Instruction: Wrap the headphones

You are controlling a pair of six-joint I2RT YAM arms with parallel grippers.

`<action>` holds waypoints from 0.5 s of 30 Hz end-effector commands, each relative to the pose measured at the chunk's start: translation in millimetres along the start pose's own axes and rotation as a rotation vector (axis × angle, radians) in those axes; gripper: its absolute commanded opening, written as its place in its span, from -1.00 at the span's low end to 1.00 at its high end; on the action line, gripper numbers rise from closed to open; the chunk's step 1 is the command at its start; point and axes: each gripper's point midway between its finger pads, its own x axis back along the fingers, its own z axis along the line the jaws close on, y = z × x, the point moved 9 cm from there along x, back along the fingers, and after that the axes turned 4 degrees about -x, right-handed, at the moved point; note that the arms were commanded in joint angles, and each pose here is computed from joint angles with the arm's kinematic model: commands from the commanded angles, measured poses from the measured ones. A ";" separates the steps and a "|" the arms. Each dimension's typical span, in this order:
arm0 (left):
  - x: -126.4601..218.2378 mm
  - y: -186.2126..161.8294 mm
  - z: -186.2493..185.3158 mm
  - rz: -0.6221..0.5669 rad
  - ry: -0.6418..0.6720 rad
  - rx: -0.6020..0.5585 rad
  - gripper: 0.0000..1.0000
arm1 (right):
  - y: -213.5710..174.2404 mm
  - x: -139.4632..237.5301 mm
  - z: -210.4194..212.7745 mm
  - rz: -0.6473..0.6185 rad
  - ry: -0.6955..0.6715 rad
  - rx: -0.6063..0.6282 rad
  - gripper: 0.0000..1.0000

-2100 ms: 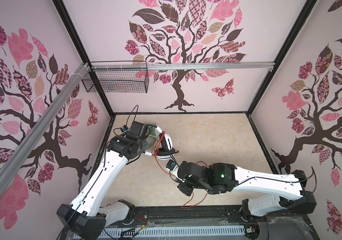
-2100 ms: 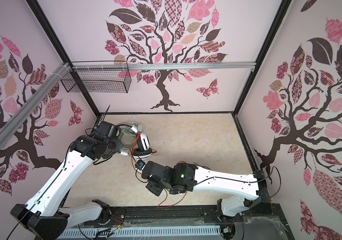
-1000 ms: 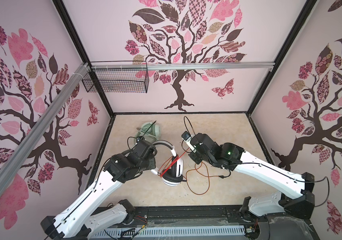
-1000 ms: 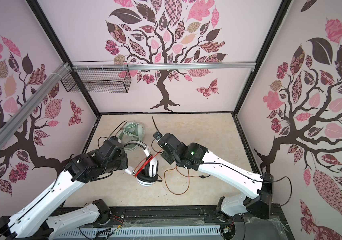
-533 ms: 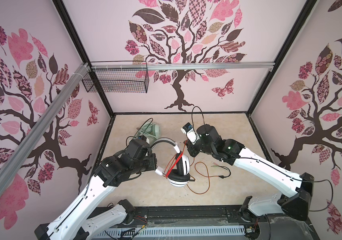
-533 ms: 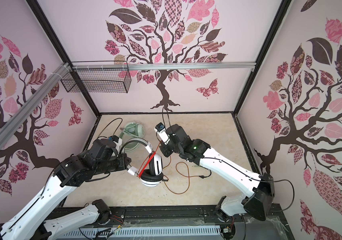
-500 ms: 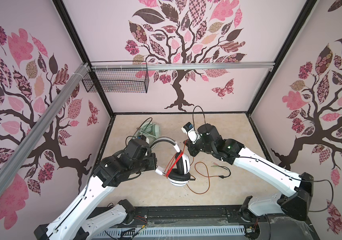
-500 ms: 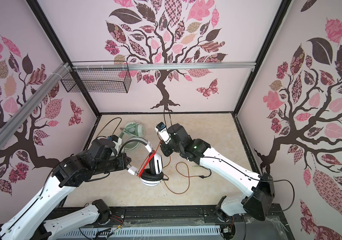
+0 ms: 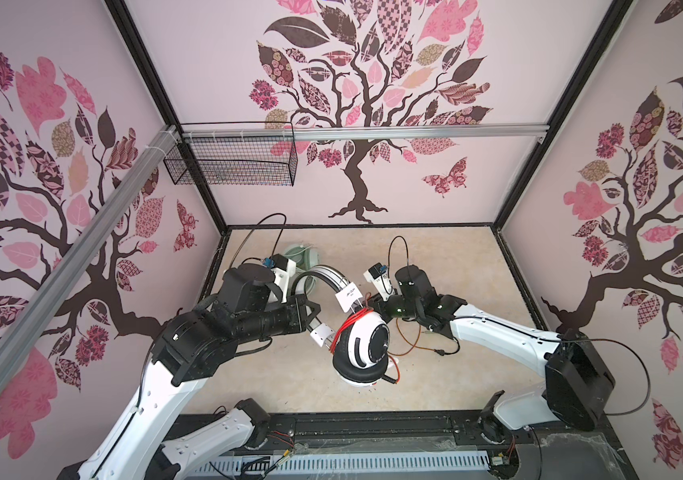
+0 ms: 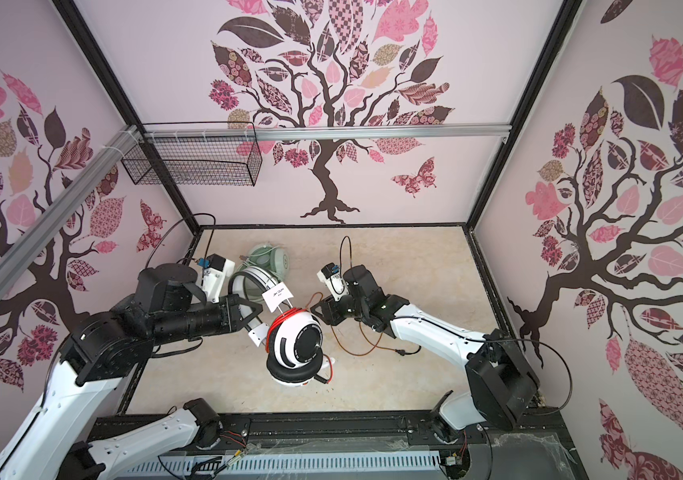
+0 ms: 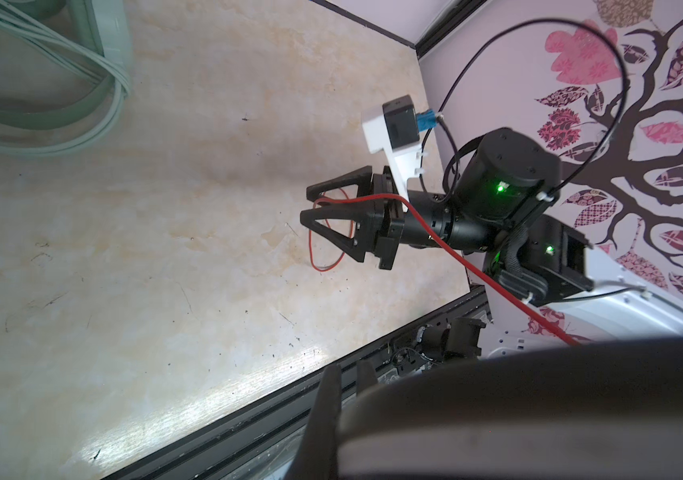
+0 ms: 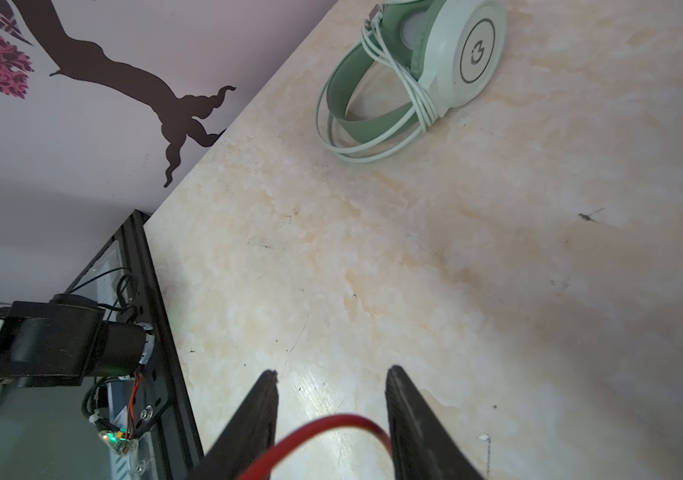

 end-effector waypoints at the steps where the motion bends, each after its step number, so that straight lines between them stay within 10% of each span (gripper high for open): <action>1: 16.2 19.0 -12.7 -0.077 -0.112 0.041 -1.00 | -5.4 -1.8 1.8 -0.013 0.063 -0.041 -0.08; 15: 21.0 53.8 -33.1 -0.168 -0.156 0.067 -1.00 | -56.0 -10.8 -17.1 0.052 0.101 -0.159 -0.22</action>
